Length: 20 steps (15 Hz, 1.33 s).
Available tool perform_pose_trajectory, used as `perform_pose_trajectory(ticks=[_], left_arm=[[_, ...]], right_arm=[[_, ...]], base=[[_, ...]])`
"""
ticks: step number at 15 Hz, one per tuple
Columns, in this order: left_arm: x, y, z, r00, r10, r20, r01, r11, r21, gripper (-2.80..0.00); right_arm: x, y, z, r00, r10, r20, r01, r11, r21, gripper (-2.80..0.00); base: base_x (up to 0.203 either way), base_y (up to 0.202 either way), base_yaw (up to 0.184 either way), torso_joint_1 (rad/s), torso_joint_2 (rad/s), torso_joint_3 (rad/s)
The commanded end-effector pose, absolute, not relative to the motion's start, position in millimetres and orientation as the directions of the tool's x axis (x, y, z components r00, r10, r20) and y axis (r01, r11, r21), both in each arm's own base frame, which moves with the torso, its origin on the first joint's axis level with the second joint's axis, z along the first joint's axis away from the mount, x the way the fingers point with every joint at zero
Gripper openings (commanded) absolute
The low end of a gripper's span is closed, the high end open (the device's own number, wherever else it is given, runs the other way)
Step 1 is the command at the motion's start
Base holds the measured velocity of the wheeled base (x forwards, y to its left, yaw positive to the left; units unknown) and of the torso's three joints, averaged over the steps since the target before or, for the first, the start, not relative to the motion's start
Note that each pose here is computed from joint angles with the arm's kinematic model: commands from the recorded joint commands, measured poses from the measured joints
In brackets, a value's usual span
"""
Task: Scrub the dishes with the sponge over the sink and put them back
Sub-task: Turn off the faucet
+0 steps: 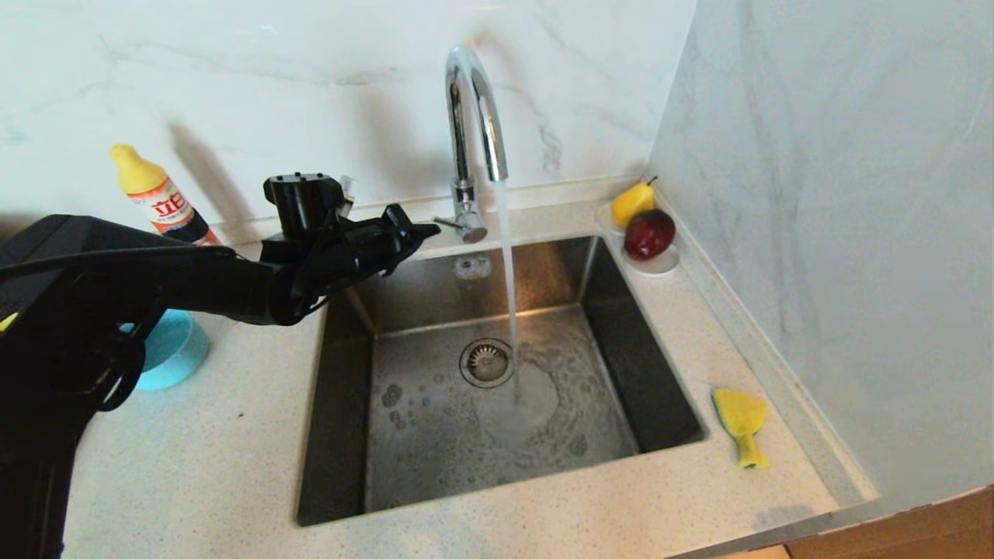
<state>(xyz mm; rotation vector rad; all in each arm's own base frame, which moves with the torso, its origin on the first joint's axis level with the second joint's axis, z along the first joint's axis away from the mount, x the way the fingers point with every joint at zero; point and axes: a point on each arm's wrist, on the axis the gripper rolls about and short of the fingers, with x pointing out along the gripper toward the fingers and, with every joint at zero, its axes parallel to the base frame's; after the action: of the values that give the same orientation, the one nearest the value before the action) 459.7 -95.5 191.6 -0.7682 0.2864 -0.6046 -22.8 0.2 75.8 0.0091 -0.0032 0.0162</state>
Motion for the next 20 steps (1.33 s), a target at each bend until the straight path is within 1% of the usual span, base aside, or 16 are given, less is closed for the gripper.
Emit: perform_pose_trajectory(ticks=[1, 4, 7, 9, 14, 20], left_arm=[[462.4, -95.0, 198.2, 0.795, -0.607, -0.003, 0.414, 0.546, -0.728, -2.80], [459.4, -94.5, 195.4, 0.794, -0.608, -0.018, 0.401, 0.546, -0.736, -2.80], [454.5, -93.6, 183.6, 0.791, -0.608, -0.066, 0.368, 0.559, -0.743, -2.80], [448.9, -92.7, 183.4, 0.787, -0.611, -0.085, 0.364, 0.572, -0.735, -2.80], [449.3, -96.3, 200.7, 0.771, -0.636, -0.039, 0.414, 0.547, -0.727, -2.80], [459.5, -109.5, 195.4, 0.756, -0.654, -0.028, 0.430, 0.529, -0.732, -2.80]], right_arm=[[-22.8, 0.2, 75.8, 1.000, 0.017, 0.003, -0.017, 1.000, 0.009, -2.80], [-22.8, 0.2, 75.8, 1.000, 0.017, 0.003, -0.017, 1.000, 0.009, -2.80], [-22.8, 0.2, 75.8, 1.000, 0.017, 0.003, -0.017, 1.000, 0.009, -2.80], [-22.8, 0.2, 75.8, 1.000, 0.017, 0.003, -0.017, 1.000, 0.009, -2.80], [-22.9, 0.2, 75.8, 1.000, 0.017, 0.005, -0.017, 1.000, 0.009, -2.80], [-22.8, 0.2, 75.8, 1.000, 0.017, 0.003, -0.017, 1.000, 0.009, -2.80]], base=[[0.000, 0.000, 0.000, 0.000, 0.00, 0.000], [0.000, 0.000, 0.000, 0.000, 0.00, 0.000], [0.000, 0.000, 0.000, 0.000, 0.00, 0.000], [0.000, 0.000, 0.000, 0.000, 0.00, 0.000], [0.000, 0.000, 0.000, 0.000, 0.00, 0.000], [0.000, 0.000, 0.000, 0.000, 0.00, 0.000]])
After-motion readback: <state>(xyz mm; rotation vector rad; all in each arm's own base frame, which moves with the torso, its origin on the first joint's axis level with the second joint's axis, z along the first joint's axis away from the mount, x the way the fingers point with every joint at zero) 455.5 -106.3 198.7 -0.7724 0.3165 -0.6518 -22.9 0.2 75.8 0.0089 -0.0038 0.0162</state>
